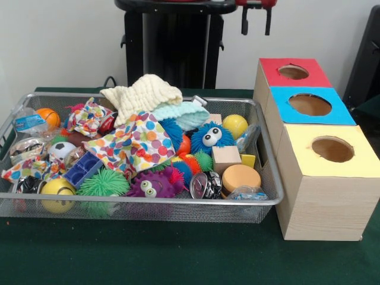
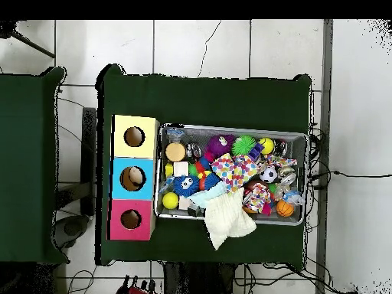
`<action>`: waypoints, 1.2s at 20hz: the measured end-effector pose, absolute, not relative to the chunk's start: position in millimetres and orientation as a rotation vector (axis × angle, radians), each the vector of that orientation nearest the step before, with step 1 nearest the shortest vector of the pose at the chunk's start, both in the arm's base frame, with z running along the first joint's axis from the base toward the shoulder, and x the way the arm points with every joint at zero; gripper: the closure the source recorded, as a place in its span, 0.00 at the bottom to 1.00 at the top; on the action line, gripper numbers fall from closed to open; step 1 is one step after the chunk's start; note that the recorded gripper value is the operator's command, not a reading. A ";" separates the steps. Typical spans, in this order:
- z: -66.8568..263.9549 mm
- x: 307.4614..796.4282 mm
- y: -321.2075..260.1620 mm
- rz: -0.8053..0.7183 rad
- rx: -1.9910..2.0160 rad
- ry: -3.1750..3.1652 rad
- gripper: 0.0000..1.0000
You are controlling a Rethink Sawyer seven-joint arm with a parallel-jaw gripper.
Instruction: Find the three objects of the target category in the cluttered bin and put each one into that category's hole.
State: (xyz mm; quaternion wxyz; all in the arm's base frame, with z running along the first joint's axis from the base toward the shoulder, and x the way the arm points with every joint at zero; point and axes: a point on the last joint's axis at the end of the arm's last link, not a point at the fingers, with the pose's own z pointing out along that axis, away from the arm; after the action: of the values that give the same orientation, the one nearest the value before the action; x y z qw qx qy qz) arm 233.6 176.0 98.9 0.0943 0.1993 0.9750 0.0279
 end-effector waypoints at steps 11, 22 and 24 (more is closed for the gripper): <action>108.4 232.7 181.2 0.048 0.572 2.903 0.00; 98.2 231.3 173.3 0.034 0.624 2.933 0.00; 91.0 223.8 166.5 0.031 0.615 2.959 0.00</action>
State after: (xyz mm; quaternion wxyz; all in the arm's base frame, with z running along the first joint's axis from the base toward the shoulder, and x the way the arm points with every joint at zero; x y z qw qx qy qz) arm 223.8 166.5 91.0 0.0598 0.2031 0.9773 0.0103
